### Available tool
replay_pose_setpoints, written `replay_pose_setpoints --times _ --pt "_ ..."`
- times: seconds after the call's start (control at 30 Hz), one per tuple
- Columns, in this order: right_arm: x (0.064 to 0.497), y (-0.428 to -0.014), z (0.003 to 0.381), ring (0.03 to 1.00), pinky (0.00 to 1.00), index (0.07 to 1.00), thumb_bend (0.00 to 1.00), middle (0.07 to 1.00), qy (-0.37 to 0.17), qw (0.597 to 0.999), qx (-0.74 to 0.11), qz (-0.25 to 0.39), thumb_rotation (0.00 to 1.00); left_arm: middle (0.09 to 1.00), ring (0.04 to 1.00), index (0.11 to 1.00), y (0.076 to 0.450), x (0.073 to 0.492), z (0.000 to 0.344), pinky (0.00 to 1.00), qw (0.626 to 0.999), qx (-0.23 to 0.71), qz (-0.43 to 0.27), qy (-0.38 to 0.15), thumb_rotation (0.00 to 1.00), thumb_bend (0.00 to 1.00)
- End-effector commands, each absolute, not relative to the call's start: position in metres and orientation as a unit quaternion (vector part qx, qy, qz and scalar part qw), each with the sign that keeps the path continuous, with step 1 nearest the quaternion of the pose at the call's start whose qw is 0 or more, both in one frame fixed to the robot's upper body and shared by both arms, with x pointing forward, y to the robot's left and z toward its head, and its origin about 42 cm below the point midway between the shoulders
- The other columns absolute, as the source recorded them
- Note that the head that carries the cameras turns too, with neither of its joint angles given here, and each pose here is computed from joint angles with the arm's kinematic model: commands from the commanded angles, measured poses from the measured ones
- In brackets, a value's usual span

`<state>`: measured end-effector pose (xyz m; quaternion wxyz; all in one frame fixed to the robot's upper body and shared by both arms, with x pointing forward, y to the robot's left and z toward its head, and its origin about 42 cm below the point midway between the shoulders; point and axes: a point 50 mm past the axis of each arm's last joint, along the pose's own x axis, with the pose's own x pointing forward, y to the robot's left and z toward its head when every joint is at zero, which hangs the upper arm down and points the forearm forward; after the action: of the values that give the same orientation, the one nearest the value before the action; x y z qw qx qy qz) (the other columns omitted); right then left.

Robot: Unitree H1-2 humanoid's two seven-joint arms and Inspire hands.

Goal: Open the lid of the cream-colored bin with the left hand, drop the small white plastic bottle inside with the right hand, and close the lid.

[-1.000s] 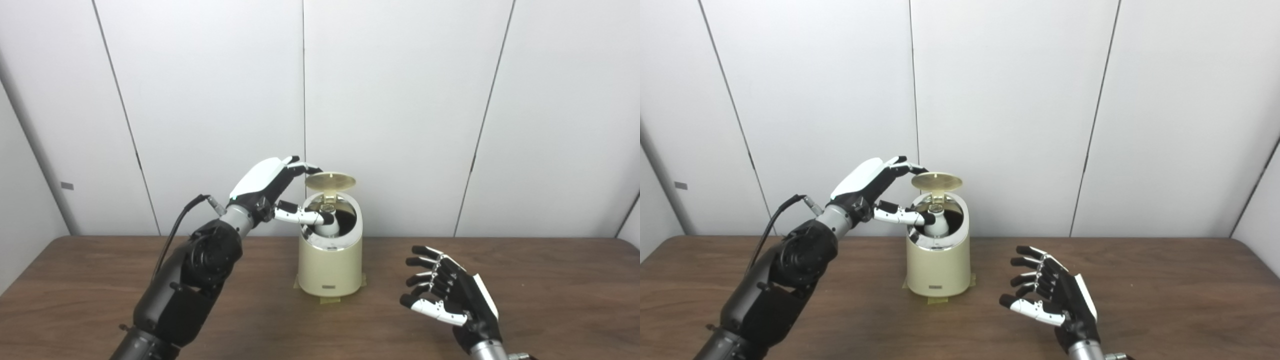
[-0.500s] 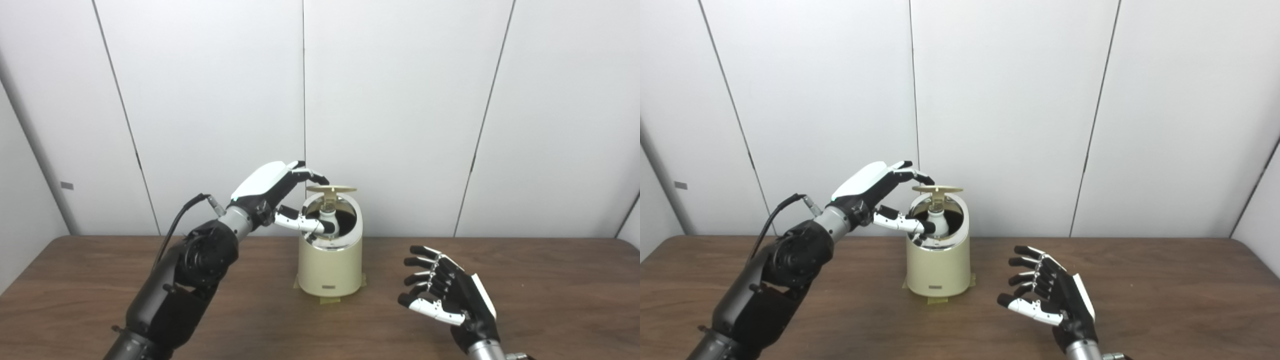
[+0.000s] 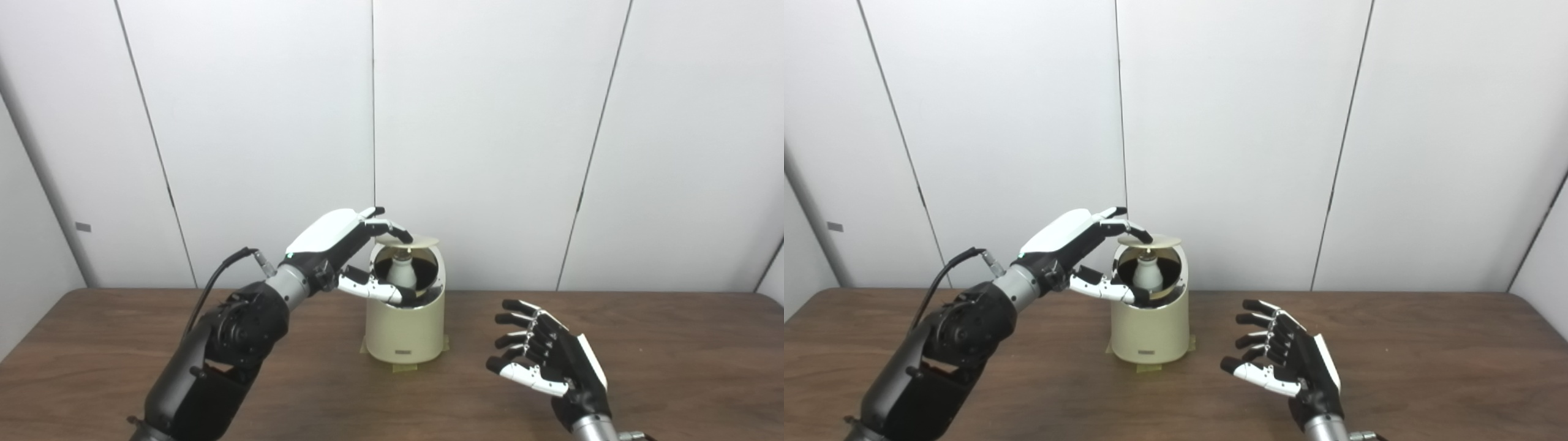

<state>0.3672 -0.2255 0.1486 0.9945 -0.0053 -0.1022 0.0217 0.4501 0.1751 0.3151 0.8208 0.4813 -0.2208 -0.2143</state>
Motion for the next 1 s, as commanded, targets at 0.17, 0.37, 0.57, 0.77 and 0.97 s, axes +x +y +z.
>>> replay_pose_setpoints --times 0.17,0.37,0.57,0.77,0.97 --pt "0.374 -0.222 0.172 0.529 0.39 0.713 0.80 0.677 -0.145 0.989 -0.001 0.024 0.16 0.829 1.000 0.778 0.174 0.449 0.326 1.00 0.791 0.518 -0.201 -0.255 0.50 0.91" --pt "0.373 -0.220 0.175 0.518 0.39 0.714 0.79 0.679 -0.146 0.989 -0.005 0.022 0.15 0.809 1.000 0.774 0.173 0.447 0.316 1.00 0.755 0.568 -0.205 -0.255 0.47 0.91" --pt "0.373 -0.220 0.177 0.521 0.39 0.714 0.80 0.677 -0.147 0.989 -0.004 0.021 0.17 0.781 0.991 0.747 0.171 0.444 0.310 1.00 0.720 0.607 -0.211 -0.262 0.44 0.93" --pt "0.372 -0.220 0.178 0.517 0.39 0.717 0.80 0.677 -0.148 0.989 -0.005 0.021 0.16 0.772 0.979 0.740 0.167 0.442 0.298 1.00 0.697 0.635 -0.225 -0.246 0.46 0.94" --pt "0.373 -0.222 0.178 0.513 0.38 0.715 0.80 0.672 -0.148 0.989 0.001 0.023 0.15 0.785 0.983 0.761 0.163 0.442 0.281 1.00 0.680 0.662 -0.233 -0.213 0.45 0.94"
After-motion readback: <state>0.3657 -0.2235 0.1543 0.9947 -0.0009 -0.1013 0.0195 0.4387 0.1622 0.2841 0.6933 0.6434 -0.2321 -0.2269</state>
